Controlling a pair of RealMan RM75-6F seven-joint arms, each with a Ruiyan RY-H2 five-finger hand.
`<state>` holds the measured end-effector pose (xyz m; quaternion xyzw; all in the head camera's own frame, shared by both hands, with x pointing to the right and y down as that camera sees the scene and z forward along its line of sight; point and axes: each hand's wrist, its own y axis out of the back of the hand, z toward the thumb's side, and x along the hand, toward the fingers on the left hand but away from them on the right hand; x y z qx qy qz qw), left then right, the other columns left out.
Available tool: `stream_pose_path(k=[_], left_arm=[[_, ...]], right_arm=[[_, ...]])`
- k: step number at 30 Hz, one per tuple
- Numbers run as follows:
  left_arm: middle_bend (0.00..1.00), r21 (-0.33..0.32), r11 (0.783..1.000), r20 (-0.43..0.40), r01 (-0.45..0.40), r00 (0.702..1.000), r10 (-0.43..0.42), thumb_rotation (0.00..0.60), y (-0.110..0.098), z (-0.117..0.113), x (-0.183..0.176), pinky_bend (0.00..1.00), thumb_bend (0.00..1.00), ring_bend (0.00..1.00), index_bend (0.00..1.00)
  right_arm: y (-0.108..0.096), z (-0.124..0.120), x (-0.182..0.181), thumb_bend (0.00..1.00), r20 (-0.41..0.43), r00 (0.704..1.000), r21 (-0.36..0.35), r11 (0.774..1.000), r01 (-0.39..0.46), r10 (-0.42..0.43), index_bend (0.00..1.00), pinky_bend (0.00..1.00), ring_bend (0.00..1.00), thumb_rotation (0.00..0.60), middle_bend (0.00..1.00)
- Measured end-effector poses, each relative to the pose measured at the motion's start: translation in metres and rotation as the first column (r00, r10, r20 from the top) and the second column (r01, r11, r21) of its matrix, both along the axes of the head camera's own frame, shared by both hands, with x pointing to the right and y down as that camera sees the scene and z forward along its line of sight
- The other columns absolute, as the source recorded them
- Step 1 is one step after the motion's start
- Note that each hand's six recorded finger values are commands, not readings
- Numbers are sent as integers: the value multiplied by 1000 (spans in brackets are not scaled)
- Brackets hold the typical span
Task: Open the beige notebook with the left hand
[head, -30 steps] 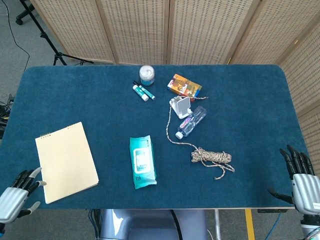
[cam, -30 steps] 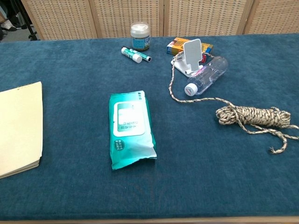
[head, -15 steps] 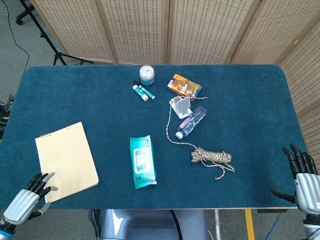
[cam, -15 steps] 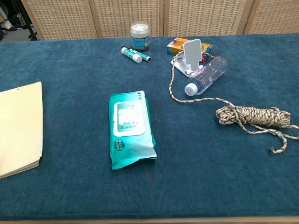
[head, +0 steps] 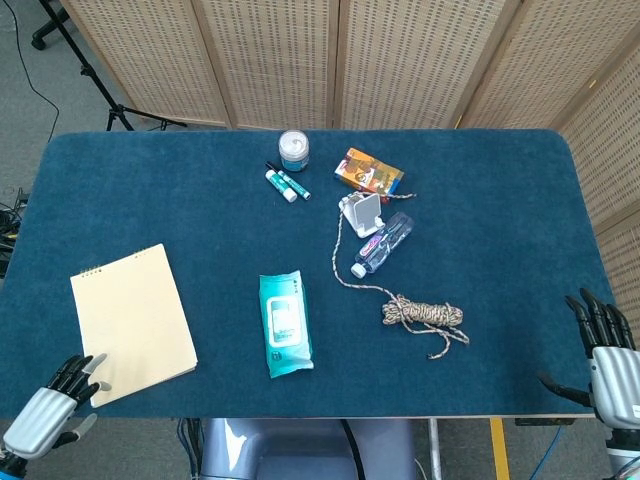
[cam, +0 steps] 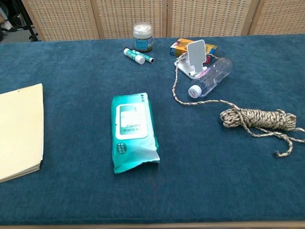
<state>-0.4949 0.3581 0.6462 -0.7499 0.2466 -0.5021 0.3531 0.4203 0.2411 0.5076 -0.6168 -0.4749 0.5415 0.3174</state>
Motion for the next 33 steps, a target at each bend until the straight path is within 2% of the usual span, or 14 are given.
stream_pose_path(k=[3,10,16,33], left_arm=[[0,9,1000,6,18,1000,-18,600,-1,0,-1,0,340,0,307],[0,48,999,78,22,997,-26,600,-3,5,-4,0,340,0,253],[0,54,998,103,13,994,-18,600,-3,8,-2,0,335,0,225],[0,45,999,102,-17,995,12,600,-4,13,6,0,365,0,232]], right_arm=[[0,-1,1,0,2,1000,0,1000,-1,1,0,0,0,600,0],[-1,-2,1,0,7,1000,2,1000,-3,3,0,0,0,600,0],[0,-2,1,0,8,1000,2,1000,-2,2,0,0,0,600,0],[0,-1,1,0,6,1000,-1,1000,-2,2,0,0,0,600,0]])
